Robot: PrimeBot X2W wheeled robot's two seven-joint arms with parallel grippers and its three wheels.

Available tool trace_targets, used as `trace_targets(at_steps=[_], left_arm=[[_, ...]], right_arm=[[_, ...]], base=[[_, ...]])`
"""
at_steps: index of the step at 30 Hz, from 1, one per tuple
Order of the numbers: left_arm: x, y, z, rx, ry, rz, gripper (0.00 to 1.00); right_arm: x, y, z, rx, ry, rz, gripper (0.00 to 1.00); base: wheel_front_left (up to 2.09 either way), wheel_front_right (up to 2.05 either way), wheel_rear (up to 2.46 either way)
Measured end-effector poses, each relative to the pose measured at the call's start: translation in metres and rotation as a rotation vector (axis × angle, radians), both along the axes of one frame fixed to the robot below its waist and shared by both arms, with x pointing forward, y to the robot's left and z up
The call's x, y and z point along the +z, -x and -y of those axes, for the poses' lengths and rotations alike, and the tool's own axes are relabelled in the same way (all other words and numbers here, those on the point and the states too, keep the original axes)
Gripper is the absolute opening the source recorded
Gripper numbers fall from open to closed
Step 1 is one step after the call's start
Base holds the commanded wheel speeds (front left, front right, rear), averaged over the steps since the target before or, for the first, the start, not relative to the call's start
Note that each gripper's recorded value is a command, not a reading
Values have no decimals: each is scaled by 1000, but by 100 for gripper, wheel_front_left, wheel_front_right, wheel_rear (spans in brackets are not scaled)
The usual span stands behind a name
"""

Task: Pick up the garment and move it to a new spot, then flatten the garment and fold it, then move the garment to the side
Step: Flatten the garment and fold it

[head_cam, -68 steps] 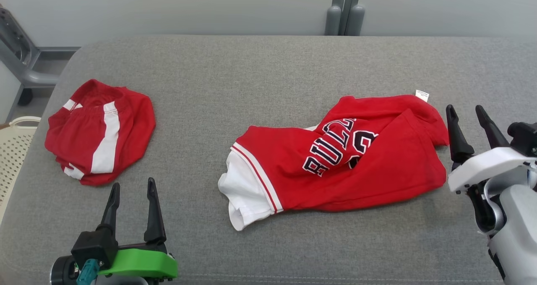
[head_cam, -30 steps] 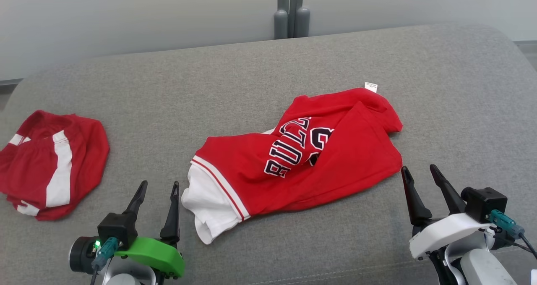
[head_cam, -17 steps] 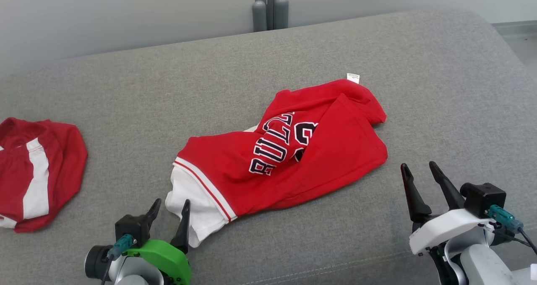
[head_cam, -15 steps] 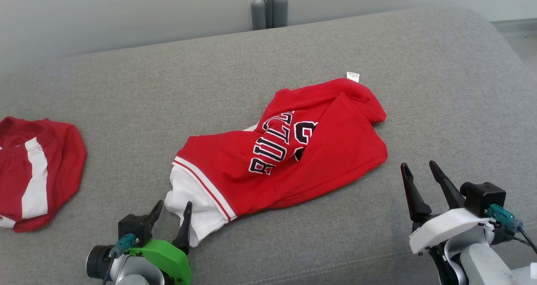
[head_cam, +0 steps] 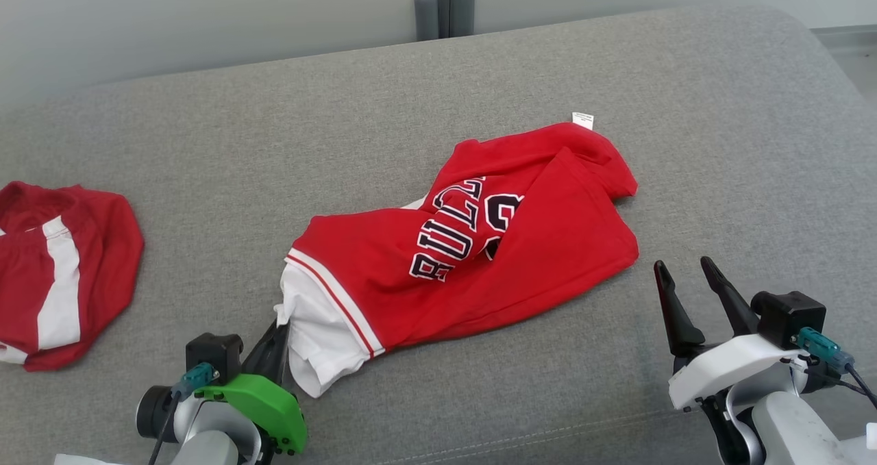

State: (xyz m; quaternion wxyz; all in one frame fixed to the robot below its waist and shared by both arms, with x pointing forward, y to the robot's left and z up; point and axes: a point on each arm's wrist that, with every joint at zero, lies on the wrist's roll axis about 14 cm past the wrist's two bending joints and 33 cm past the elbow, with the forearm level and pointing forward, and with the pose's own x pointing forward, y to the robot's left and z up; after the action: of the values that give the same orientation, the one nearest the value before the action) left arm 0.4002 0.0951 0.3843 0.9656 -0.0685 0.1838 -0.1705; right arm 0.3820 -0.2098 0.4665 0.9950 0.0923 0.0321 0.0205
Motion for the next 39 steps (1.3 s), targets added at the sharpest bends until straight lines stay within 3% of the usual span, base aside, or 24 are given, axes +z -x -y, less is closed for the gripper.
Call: trace_targets(at_steps=[7,14,15,16,18,26,39], left_arm=[[30,-6,-9,47,21,109,0],[35,24,-21,106,23,137,0],[33,28,-22,112,24,130,7],[30,32,-22,117,26,120,24],[23,39,-23,115,19,92,100],[21,44,-37,189,15,85,100],[111,42,-86,375,8,392,100]], right_arm=[[-1,-6,-14,33,-13,1,100],[-3,-13,-35,80,-31,-1,100],[-3,-14,-36,85,-32,-1,100],[-3,-14,-39,91,-33,-1,100],[-3,-15,-44,103,-35,-2,100],[0,-16,-48,118,-30,6,100],[39,-17,-50,119,-17,129,100]], base=[[0,0,0],[0,0,0],[0,0,0],[0,0,0],[0,0,0],[0,0,0],[0,0,0]])
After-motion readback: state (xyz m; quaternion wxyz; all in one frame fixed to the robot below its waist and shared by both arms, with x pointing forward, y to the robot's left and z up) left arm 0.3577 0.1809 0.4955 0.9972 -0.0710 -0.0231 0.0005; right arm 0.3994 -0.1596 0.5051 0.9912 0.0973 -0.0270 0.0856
